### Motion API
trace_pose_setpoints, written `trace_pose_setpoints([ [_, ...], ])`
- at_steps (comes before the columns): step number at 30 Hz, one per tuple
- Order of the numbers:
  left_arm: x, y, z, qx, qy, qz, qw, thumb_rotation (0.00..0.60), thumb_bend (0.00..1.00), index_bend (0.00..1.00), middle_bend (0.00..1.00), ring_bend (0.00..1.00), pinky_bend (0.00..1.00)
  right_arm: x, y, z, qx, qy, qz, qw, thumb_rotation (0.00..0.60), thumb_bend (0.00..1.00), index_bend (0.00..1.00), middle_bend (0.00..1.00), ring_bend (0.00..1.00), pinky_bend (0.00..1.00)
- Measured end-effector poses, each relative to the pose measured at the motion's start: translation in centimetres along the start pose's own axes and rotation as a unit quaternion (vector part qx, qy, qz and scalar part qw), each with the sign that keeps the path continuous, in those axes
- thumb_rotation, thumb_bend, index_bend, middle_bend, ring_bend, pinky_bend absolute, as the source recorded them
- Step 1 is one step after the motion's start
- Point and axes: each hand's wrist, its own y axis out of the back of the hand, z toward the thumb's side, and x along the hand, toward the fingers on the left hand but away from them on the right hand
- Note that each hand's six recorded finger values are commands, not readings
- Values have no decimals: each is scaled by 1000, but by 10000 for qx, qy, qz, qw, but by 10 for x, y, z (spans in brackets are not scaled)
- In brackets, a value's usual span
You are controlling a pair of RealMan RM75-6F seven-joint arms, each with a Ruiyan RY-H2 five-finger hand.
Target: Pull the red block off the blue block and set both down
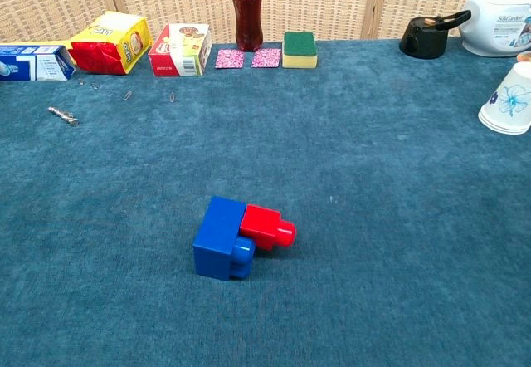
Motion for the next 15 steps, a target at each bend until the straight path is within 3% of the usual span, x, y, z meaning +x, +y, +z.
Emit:
trace_pose_setpoints([
  [15,-1,5,-3,-27,-29,25,10000,411,191,122,135,7,89,3,5,3,-38,44,-116,9999,600,302,420,415,419,306],
])
